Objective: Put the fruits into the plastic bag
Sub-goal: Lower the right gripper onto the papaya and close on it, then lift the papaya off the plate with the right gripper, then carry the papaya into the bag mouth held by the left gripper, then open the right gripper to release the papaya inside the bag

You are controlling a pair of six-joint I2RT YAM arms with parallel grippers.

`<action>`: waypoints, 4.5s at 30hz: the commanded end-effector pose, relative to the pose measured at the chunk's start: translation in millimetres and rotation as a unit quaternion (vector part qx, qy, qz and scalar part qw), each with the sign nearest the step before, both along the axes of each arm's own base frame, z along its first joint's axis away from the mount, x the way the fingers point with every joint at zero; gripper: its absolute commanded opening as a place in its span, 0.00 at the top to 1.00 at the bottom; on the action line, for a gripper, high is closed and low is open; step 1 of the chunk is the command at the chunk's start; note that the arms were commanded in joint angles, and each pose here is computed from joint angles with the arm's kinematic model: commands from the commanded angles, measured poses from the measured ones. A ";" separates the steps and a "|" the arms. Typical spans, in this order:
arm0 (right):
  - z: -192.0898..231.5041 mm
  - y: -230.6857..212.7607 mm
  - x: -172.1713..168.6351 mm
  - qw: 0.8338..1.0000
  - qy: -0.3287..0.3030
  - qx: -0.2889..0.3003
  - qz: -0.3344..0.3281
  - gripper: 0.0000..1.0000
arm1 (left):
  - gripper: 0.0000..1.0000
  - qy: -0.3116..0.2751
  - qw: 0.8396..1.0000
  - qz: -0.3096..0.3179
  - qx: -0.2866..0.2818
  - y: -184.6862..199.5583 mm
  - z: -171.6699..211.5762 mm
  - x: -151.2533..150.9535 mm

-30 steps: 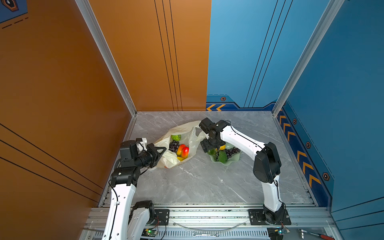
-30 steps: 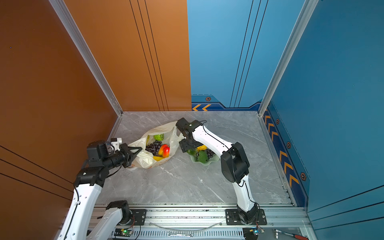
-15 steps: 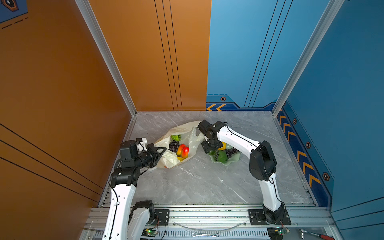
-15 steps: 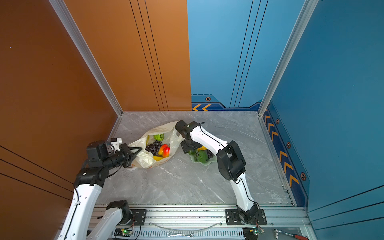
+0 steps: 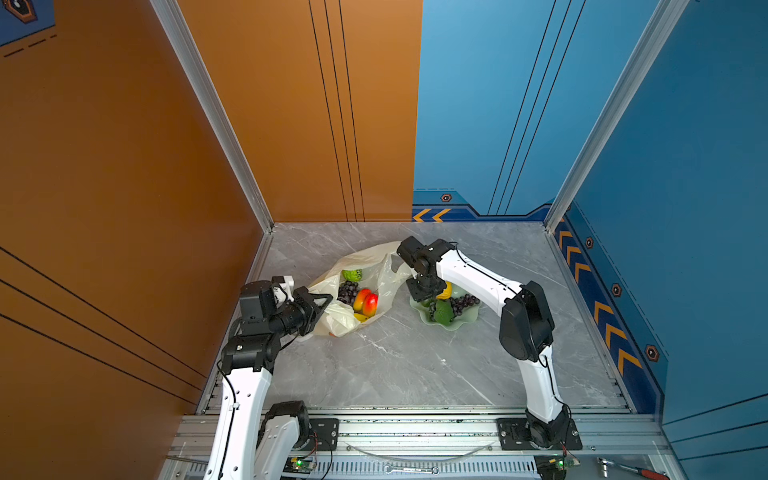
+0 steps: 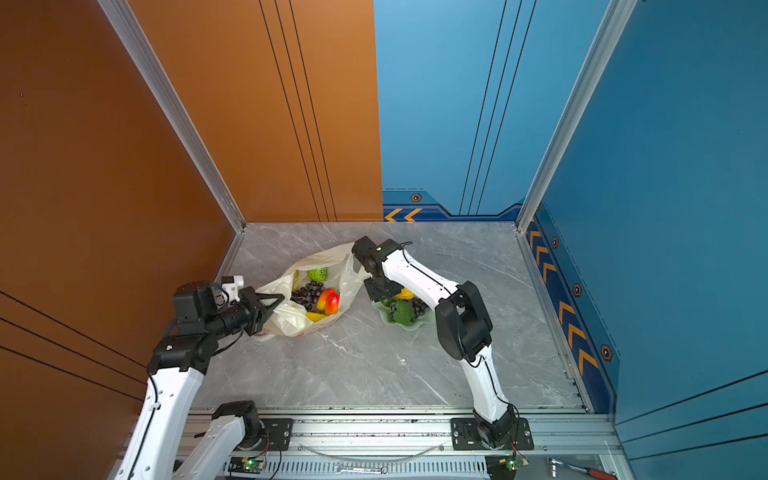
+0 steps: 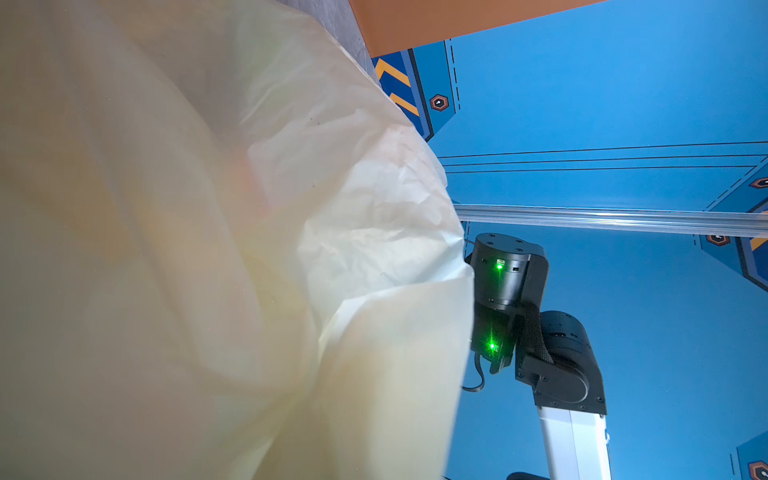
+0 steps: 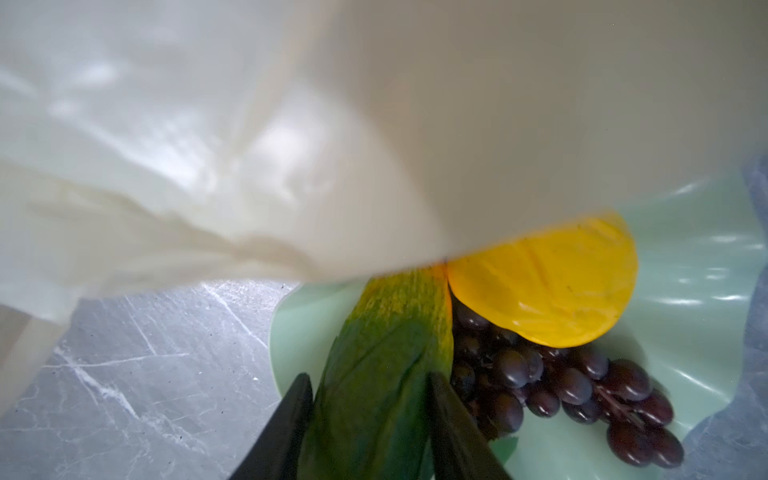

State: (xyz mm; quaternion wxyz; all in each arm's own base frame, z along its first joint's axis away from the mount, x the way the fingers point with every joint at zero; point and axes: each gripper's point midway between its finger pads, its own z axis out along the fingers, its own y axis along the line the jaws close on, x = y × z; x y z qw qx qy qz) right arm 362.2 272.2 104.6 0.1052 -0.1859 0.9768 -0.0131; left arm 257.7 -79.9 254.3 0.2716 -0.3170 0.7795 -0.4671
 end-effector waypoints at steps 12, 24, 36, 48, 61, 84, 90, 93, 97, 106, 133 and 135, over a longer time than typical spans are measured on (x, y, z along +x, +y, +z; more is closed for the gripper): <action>89.3 -24.9 8.9 0.992 -0.054 0.093 -0.060 0.62 | 1.00 -0.010 1.000 -0.004 0.004 -1.1 4.7 0.1; 151.7 -40.2 7.3 0.964 -0.055 0.236 -0.110 0.62 | 1.00 -0.013 1.000 0.000 0.005 -0.6 7.8 -3.3; 242.7 -29.8 15.0 0.858 -0.087 0.492 -0.122 0.63 | 1.00 -0.014 1.000 0.005 0.005 -0.6 9.0 -6.0; 335.5 4.9 20.9 0.666 -0.052 0.741 -0.076 0.63 | 1.00 -0.019 1.000 0.007 0.007 -1.6 13.0 -6.1; 297.6 127.5 -5.5 0.673 0.080 0.735 -0.003 0.64 | 1.00 -0.020 1.000 0.002 0.010 -2.3 16.3 -2.8; 191.6 129.1 -61.2 0.781 0.136 0.609 0.027 0.65 | 1.00 -0.020 1.000 -0.005 0.010 -0.4 18.9 1.4; 195.9 111.3 -84.0 0.778 0.146 0.610 0.037 0.65 | 1.00 -0.016 1.000 -0.005 0.010 -0.4 16.3 2.3; 187.7 99.7 -99.7 0.785 0.162 0.597 0.033 0.65 | 1.00 -0.017 1.000 -0.005 0.010 -0.2 16.7 2.2; 157.1 88.0 -111.8 0.815 0.170 0.553 0.022 0.65 | 1.00 -0.020 1.000 -0.006 0.009 -0.8 19.5 2.8; 130.4 112.7 -86.5 0.844 0.137 0.518 0.016 0.65 | 1.00 -0.020 1.000 -0.010 0.008 -2.4 21.2 0.5; 76.4 242.6 -30.8 0.840 0.123 0.528 0.038 0.65 | 1.00 -0.019 1.000 -0.011 0.005 -0.9 22.4 0.3; 68.4 248.1 -31.4 0.840 0.129 0.526 0.036 0.64 | 1.00 -0.018 1.000 -0.011 0.005 -0.8 21.5 0.4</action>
